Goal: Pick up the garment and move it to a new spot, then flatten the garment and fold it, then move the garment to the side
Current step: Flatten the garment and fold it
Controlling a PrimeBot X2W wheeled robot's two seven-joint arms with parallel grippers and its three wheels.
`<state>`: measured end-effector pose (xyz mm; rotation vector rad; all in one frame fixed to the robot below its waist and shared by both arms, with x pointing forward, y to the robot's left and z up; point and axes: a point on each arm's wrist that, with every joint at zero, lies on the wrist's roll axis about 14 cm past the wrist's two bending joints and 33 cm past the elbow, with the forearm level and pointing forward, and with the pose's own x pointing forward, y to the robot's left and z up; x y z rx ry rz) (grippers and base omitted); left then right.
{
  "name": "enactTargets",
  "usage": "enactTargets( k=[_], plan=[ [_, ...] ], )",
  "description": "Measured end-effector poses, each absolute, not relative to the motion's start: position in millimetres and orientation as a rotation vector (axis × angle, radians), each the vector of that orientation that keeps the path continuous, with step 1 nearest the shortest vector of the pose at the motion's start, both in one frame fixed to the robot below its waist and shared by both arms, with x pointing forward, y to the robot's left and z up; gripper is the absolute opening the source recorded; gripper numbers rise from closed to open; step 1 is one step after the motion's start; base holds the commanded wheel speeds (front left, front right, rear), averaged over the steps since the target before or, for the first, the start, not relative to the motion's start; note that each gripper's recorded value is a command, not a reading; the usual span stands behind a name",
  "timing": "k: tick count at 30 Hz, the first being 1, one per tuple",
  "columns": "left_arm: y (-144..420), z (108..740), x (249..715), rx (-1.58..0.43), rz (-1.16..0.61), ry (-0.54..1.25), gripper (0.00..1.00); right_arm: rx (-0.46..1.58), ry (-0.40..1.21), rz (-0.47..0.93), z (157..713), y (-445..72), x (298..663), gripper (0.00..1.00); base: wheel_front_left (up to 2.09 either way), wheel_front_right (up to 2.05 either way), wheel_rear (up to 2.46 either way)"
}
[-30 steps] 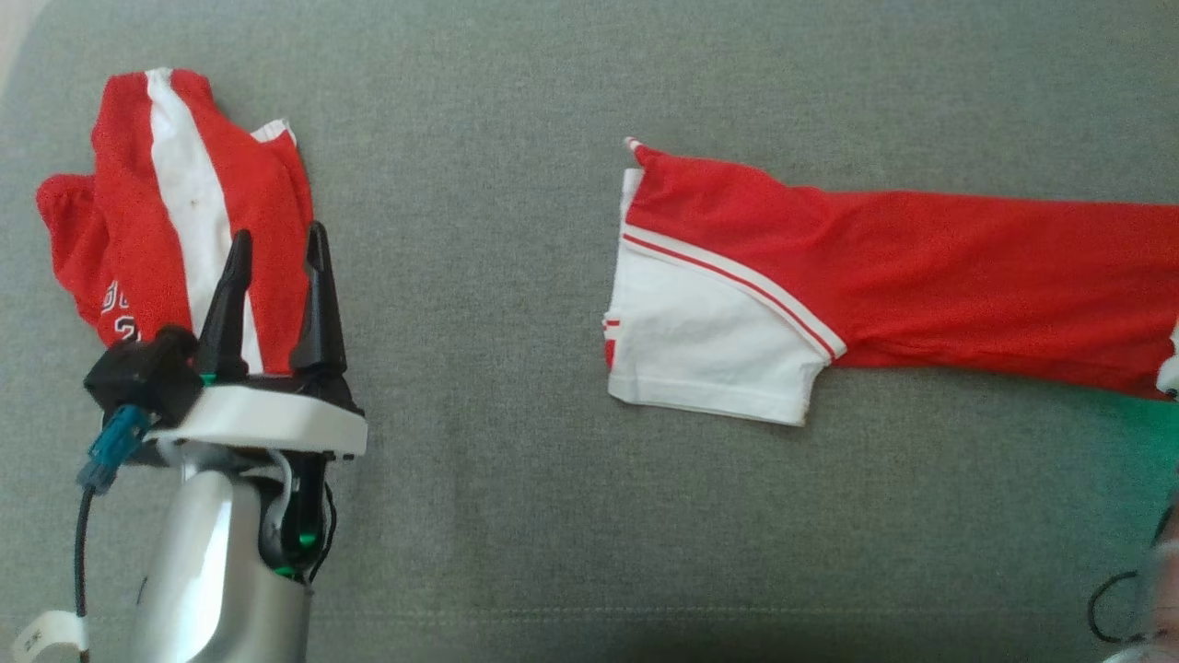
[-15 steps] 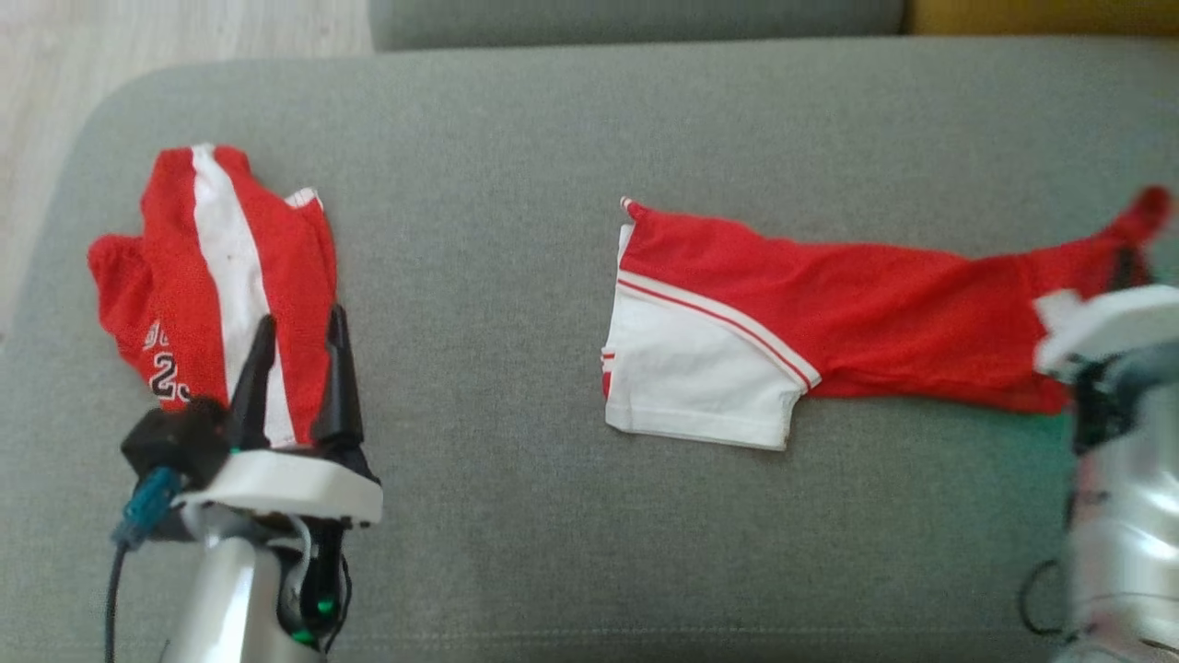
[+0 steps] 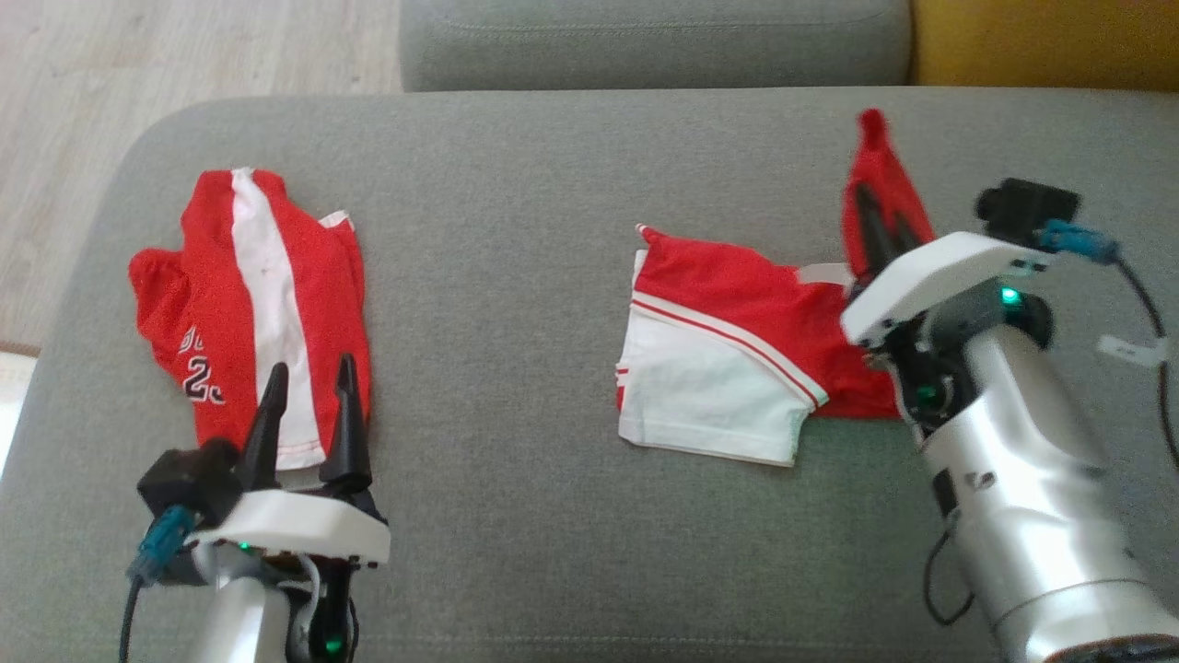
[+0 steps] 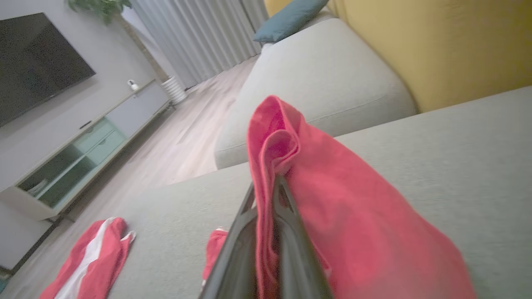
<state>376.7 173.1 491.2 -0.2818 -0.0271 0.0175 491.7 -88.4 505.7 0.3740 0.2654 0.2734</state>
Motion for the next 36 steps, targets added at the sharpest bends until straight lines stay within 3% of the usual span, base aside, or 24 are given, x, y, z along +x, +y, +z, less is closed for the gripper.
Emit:
enactTargets(
  k=[10, 20, 21, 22, 36],
  plan=[
    [181, 480, 369, -0.284, 0.047, 0.005, 1.00, 0.458, 0.372, 0.421, 460, -22, 464, 0.00, 0.00, 0.00, 0.00],
    [198, 469, 364, -0.283, 0.105, 0.035, 1.00, 0.491, 0.439, 0.452, 428, 10, 461, 0.00, 0.00, 0.00, 0.00],
    [200, 468, 363, -0.283, 0.111, 0.039, 1.00, 0.491, 0.447, 0.463, 427, 14, 461, 0.16, 0.00, 0.00, 0.00],
    [202, 467, 362, -0.283, 0.116, 0.042, 1.00, 0.489, 0.452, 0.476, 426, 18, 459, 1.00, 0.00, 0.00, 0.00],
    [192, 475, 367, -0.292, 0.085, 0.021, 1.00, 0.526, 0.437, 0.707, 459, 75, 418, 1.00, 0.00, 0.00, 0.00]
  ],
)
